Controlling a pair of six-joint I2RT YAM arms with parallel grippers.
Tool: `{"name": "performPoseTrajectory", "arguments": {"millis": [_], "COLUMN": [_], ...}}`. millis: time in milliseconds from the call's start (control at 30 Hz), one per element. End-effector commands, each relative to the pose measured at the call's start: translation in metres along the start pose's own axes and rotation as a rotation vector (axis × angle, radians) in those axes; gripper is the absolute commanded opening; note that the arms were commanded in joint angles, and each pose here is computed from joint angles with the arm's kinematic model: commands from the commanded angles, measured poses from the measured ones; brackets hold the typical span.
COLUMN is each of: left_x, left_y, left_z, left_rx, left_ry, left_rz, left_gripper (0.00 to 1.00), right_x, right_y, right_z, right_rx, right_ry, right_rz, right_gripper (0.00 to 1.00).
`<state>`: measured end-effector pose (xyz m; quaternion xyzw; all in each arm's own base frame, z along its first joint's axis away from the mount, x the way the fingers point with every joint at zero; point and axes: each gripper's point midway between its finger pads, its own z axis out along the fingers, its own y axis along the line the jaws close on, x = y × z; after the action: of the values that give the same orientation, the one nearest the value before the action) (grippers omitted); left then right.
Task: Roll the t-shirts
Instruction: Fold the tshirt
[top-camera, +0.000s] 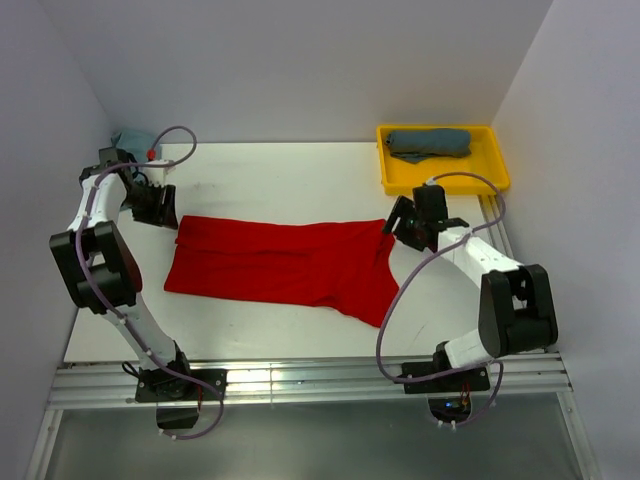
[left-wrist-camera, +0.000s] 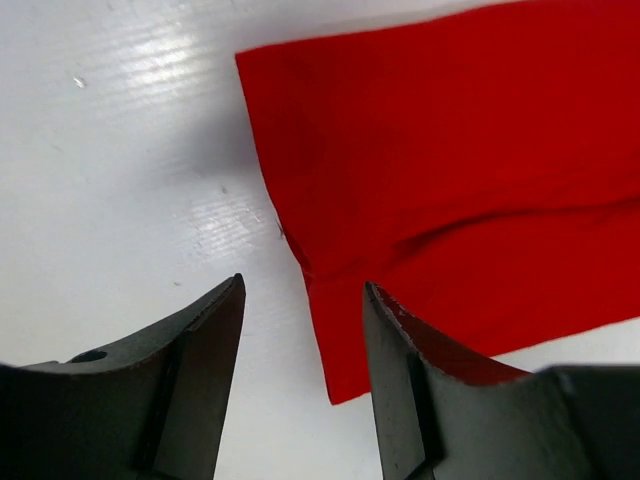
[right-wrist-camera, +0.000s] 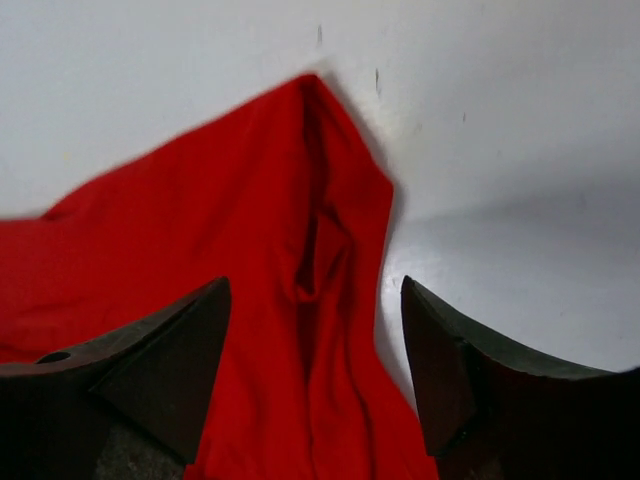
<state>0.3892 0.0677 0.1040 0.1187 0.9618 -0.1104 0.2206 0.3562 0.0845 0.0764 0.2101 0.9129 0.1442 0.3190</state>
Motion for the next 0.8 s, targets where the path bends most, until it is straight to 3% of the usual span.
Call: {"name": "performPoseTrajectory", "arguments": {"millis": [0, 233, 567, 700, 767], "left_x": [-0.008, -0.003, 0.007, 0.01, 0.014], "left_y": [-0.015, -0.033, -0.037, -0.035, -0.034], "left_z": [-0.026, -0.035, -0.037, -0.039, -0.04], "left_rx": [0.041, 0.106, 0.149, 0.166, 0.166], "left_ry": [-0.076, -0.096, -0.106, -0.111, -0.109], "left_rz": [0.072, 0.126, 0.156, 0.157, 0.159], "left_gripper": [0.57, 0.57, 0.55, 0.54, 0.54], "right_x": [0.023, 0.065, 0.076, 0.084, 0.091], "right_y": [0.007, -0.004, -0.01, -0.008, -0.011], "right_z": [-0.006, 0.008, 0.011, 0.011, 0.011], "right_rx": [-0.085, -0.028, 0.113, 0.193, 0.256], "right_ry": [0.047, 0.116, 0.123, 0.151, 0.163], "right_rz": [-0.04, -0.066, -0.116, -0.178, -0.214], "right_gripper": [0.77, 0.79, 0.76, 0.71, 0.6]}}
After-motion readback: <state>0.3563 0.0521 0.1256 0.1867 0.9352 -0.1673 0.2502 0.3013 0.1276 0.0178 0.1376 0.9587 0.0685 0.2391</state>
